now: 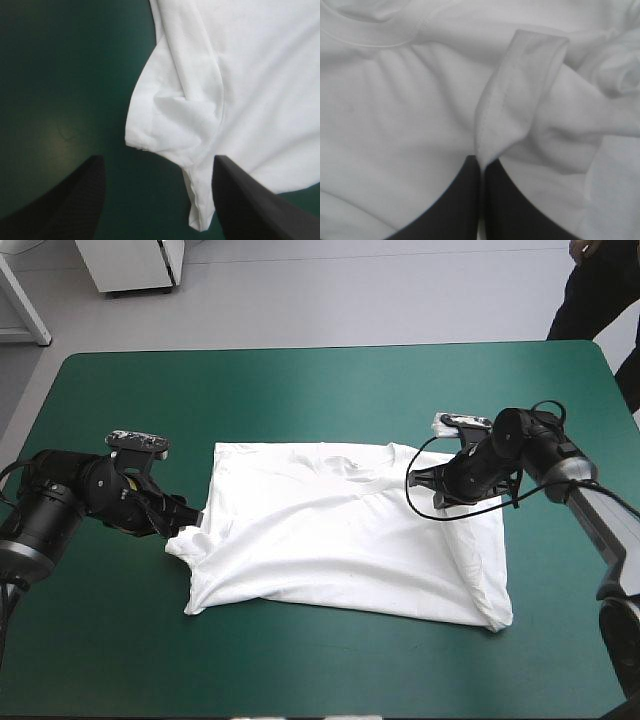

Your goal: Fold the cloth

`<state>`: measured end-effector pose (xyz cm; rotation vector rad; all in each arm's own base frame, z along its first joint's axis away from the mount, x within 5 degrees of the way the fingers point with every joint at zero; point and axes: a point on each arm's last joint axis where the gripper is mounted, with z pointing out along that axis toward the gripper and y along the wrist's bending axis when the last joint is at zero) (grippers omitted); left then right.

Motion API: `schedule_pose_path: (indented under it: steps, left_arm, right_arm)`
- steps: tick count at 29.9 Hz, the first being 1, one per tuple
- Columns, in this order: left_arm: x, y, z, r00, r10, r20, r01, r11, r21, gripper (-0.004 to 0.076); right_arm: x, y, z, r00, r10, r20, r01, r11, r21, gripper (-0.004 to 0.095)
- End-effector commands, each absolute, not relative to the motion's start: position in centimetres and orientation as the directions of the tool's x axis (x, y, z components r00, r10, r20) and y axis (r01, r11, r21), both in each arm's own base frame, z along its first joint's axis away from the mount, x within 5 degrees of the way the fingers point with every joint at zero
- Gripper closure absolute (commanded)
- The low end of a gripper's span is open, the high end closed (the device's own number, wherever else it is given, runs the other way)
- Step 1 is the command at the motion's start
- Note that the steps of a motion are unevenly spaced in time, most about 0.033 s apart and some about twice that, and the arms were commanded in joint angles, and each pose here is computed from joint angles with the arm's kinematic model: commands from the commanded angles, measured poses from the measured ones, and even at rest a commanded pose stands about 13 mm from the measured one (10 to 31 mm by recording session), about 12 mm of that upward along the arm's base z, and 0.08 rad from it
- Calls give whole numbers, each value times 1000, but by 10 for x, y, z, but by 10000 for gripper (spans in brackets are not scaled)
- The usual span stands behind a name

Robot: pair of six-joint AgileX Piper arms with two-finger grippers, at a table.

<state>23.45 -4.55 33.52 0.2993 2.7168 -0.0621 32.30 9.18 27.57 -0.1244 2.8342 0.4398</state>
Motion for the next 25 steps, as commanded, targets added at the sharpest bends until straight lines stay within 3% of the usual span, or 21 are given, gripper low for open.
schedule_pose_path:
  steps: [1, 5, 10, 17, 25]
  left_arm:
    - [234, -46, 350, -864, 188, -468, 215, 977, -5, 265]
    - [233, -46, 350, -865, 188, -465, 215, 977, -6, 265]
    - [233, -46, 350, -866, 188, -463, 215, 977, -6, 265]
    - [233, -46, 350, -866, 188, -463, 215, 977, -6, 265]
    - [231, -46, 349, -879, 191, -437, 215, 977, -6, 265]
  right_arm:
    - [332, 97, 274, -956, -32, -293, -124, 945, 302, 924]
    - [341, 99, 246, -981, -26, -194, -85, 949, 302, 908]
    - [341, 100, 239, -988, -43, -146, -86, 950, 300, 734]
    - [334, 99, 276, -970, -69, -234, -140, 943, 303, 478]
    - [299, 88, 335, -942, -110, -317, -196, 947, 256, 462]
